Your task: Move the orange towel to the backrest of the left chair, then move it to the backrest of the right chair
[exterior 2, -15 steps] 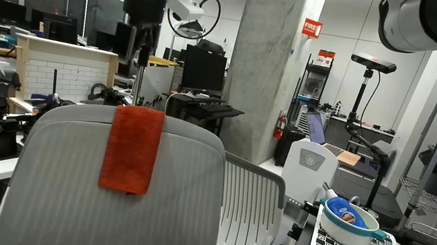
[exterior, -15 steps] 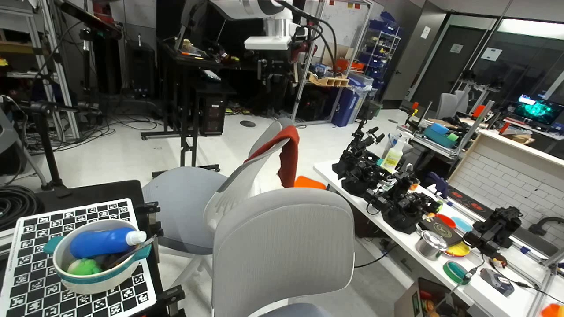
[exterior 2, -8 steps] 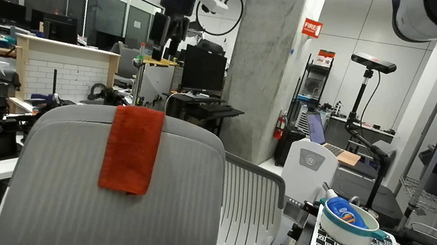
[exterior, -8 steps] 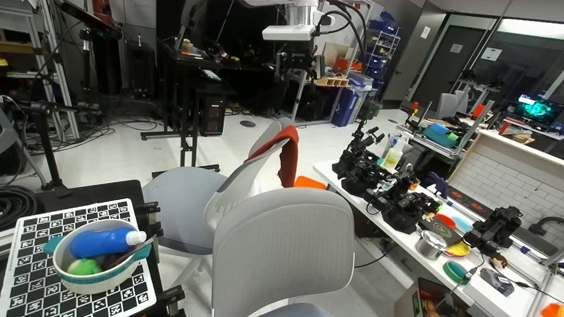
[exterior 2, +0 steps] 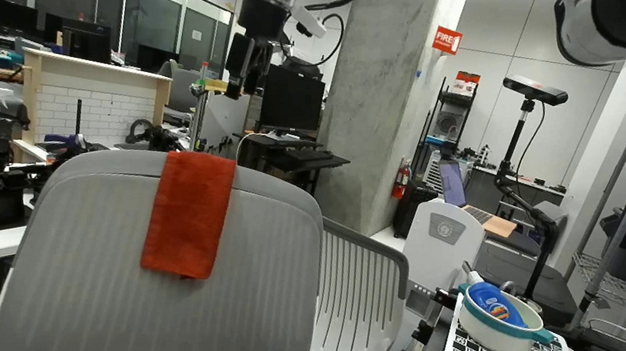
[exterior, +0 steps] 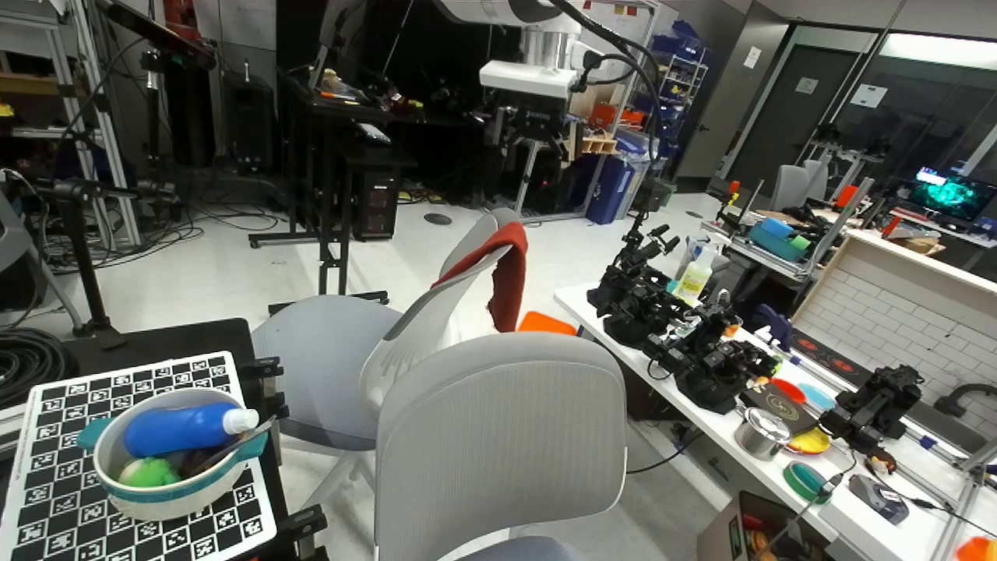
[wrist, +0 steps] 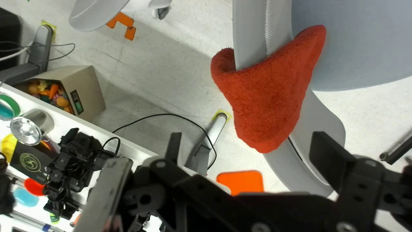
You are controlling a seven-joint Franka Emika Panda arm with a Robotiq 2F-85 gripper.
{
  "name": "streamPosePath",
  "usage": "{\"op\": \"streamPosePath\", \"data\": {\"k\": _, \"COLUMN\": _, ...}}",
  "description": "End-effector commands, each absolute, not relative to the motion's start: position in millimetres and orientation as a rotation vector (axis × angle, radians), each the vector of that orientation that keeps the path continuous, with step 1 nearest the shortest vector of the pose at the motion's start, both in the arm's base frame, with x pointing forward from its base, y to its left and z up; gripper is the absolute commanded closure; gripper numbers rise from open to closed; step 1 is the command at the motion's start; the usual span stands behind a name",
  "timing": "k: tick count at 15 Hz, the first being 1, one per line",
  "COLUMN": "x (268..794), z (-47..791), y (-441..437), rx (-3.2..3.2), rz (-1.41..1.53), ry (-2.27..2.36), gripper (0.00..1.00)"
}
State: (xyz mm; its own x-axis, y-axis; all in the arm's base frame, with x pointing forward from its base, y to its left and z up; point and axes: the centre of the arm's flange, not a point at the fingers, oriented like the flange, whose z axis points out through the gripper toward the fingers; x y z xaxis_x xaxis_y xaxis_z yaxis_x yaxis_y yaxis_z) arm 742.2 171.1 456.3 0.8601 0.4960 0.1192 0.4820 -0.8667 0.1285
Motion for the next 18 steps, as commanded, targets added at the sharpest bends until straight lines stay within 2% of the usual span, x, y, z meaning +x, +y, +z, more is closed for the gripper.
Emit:
{"op": "streamPosePath", "data": {"k": 1, "x": 780.2, "z": 446.4, "y": 159.6, "rx": 2.972, "rz": 0.216, "ry": 0.861, "gripper": 0.0}}
{"op": "streamPosePath", "data": {"k": 8, "x": 814.4, "z": 392.9, "y": 167.7, "rx": 2.977, "rz": 0.157, "ry": 0.96, "gripper": 0.0}}
{"op": "streamPosePath", "data": {"k": 13, "x": 819.9, "z": 357.7, "y": 177.3, "rx": 2.984, "rz": 0.078, "ry": 0.98, "gripper": 0.0}}
{"op": "streamPosePath", "data": {"k": 14, "x": 820.4, "z": 349.5, "y": 176.7, "rx": 2.984, "rz": 0.064, "ry": 0.979, "gripper": 0.23}}
{"op": "streamPosePath", "data": {"k": 16, "x": 823.3, "z": 333.4, "y": 172.1, "rx": 2.986, "rz": 0.039, "ry": 0.979, "gripper": 0.32}}
{"op": "streamPosePath", "data": {"k": 18, "x": 824.3, "z": 322.2, "y": 168.3, "rx": 2.987, "rz": 0.02, "ry": 0.98, "gripper": 0.49}}
